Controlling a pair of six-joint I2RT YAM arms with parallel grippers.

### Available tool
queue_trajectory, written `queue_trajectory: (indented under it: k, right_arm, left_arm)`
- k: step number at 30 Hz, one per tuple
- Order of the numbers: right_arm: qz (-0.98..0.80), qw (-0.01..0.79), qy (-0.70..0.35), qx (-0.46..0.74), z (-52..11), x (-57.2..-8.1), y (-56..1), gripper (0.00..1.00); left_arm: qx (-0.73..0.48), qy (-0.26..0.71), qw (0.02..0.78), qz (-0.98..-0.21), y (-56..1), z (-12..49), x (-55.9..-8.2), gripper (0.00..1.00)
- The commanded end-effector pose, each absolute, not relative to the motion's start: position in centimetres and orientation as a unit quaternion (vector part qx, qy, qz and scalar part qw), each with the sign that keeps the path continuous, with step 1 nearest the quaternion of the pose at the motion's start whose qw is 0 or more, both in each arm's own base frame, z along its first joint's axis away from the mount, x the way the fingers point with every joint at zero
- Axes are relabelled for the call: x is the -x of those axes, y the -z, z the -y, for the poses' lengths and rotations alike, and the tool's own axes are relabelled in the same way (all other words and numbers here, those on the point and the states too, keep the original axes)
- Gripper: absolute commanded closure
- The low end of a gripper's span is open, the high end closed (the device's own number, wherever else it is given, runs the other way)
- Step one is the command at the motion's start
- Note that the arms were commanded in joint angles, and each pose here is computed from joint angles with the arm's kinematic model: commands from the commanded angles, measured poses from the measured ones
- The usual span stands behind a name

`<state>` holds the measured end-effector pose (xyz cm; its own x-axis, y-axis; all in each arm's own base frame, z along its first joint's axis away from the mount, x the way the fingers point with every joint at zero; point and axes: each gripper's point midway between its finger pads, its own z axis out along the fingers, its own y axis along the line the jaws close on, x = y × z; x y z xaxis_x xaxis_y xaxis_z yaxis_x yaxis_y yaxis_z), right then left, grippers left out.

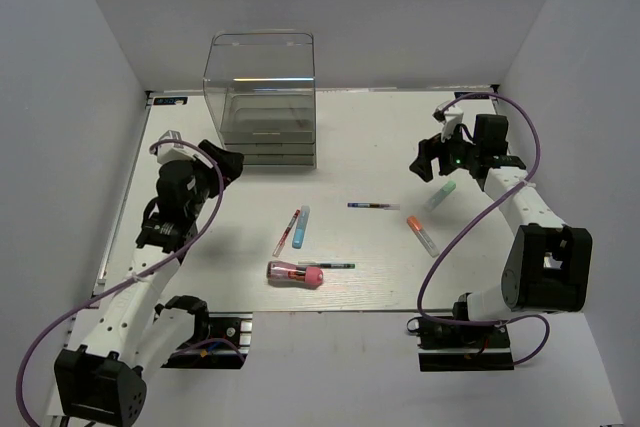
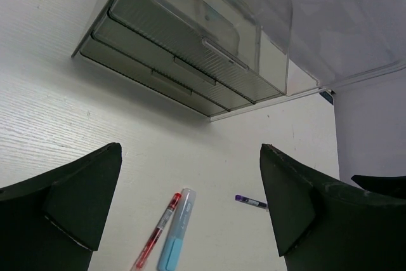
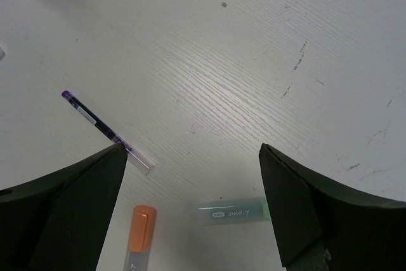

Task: Sort the stationery into containers
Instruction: Grab a piece of stationery with the right arm

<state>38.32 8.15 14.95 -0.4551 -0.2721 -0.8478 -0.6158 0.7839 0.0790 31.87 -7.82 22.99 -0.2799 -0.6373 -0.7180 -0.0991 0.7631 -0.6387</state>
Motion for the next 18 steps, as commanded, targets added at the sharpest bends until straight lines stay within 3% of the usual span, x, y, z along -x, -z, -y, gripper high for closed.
queue_trajectory:
  k: [1, 6, 13, 15, 18]
  right_arm:
    - [-0.797, 0.470, -0.207, 0.317, -9.1, -37.9, -16.8, 0.10]
    - [-0.759, 0.449, -0.262, 0.393, -11.1, -35.2, -16.3, 0.10]
    - [-0.739, 0.453, -0.258, 0.427, -11.4, -34.5, -15.6, 0.10]
    - [-0.726, 0.464, -0.259, 0.437, -11.6, -34.4, -16.0, 0.14]
    - [-0.708, 0.473, -0.275, 0.446, -12.5, -34.2, -16.5, 0.32]
  left_arm:
    - [0.247, 0.262, 0.541, -0.760, -22.7, 8.5, -32.4, 0.01]
    - [0.262, 0.269, 0.531, -0.760, -21.9, 8.7, -33.0, 0.01]
    - [0.276, 0.293, 0.518, -0.755, -20.6, 9.6, -33.2, 0.01]
    - [0.277, 0.303, 0.517, -0.751, -20.0, 9.9, -33.4, 0.03]
    - [0.279, 0.322, 0.515, -0.744, -19.2, 10.4, -33.8, 0.10]
